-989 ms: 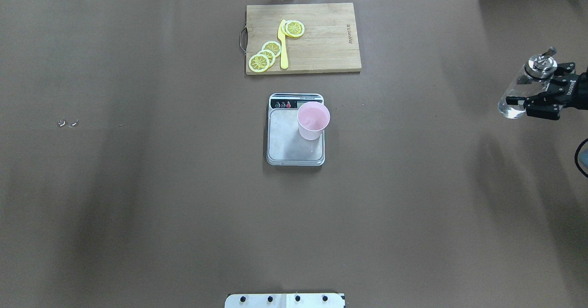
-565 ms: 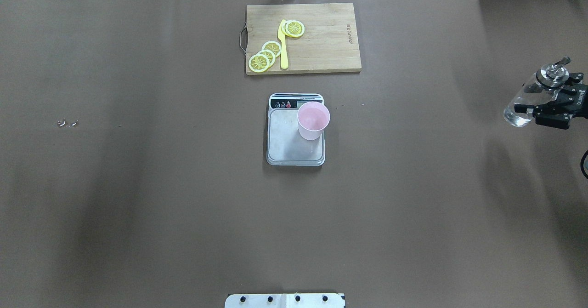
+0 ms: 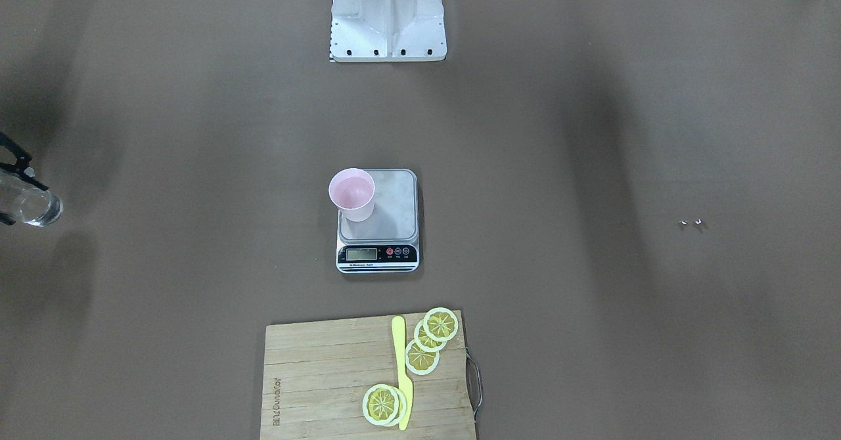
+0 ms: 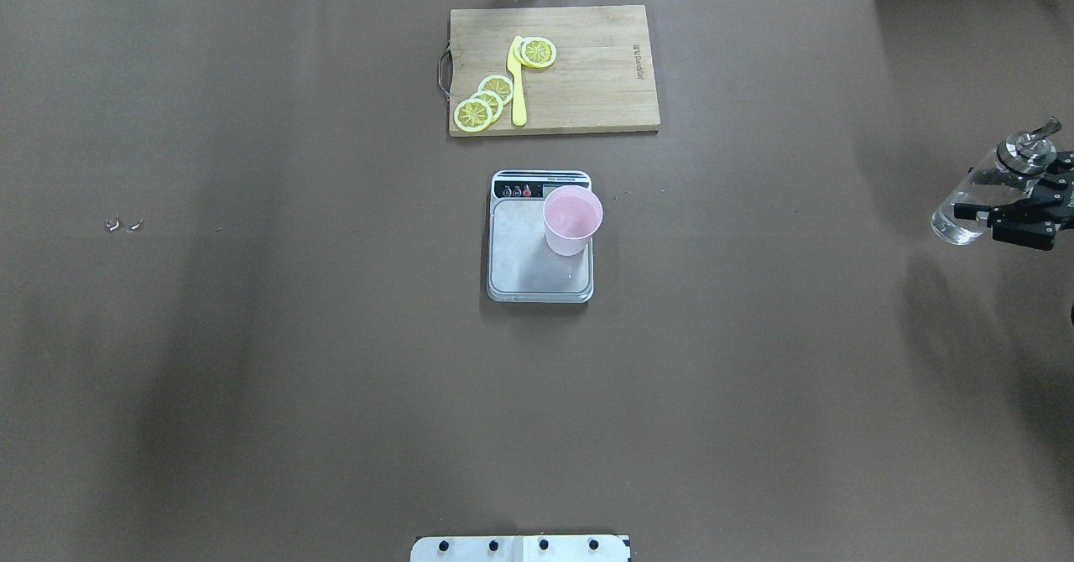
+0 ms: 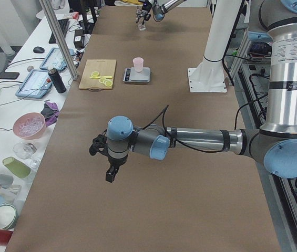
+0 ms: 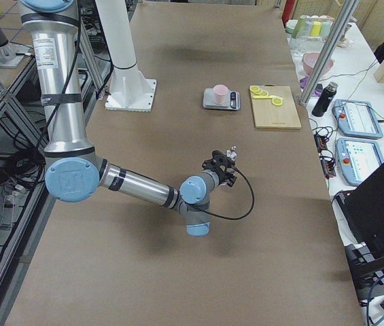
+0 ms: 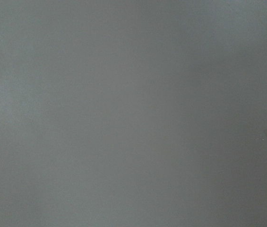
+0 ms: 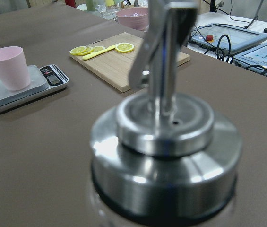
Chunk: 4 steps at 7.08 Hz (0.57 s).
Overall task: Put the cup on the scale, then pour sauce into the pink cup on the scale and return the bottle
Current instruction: 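Carry the glass bottle back to its starting spot with the right gripper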
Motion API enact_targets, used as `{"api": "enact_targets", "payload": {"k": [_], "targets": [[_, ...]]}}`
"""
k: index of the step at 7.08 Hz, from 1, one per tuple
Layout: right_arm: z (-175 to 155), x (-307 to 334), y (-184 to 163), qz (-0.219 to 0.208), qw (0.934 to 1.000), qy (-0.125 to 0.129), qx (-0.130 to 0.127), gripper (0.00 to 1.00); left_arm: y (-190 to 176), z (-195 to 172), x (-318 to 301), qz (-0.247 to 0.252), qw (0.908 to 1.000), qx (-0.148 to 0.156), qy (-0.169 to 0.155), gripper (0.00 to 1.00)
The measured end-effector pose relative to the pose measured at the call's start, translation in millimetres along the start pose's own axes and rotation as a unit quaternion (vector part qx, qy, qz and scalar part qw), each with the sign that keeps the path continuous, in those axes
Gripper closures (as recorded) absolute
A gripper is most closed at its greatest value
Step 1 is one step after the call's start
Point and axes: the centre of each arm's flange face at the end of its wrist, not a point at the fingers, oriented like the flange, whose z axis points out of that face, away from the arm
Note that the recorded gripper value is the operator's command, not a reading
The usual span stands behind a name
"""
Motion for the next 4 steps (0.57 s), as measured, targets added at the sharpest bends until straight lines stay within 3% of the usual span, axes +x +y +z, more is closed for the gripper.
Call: {"api": "enact_targets", "payload": {"k": [4], "targets": [[3,10,21,0.017,0.9995,0.023,-0.01,0.64,-9,-16,14,0.013,0.9997,0.017,0.011,0.0]]}}
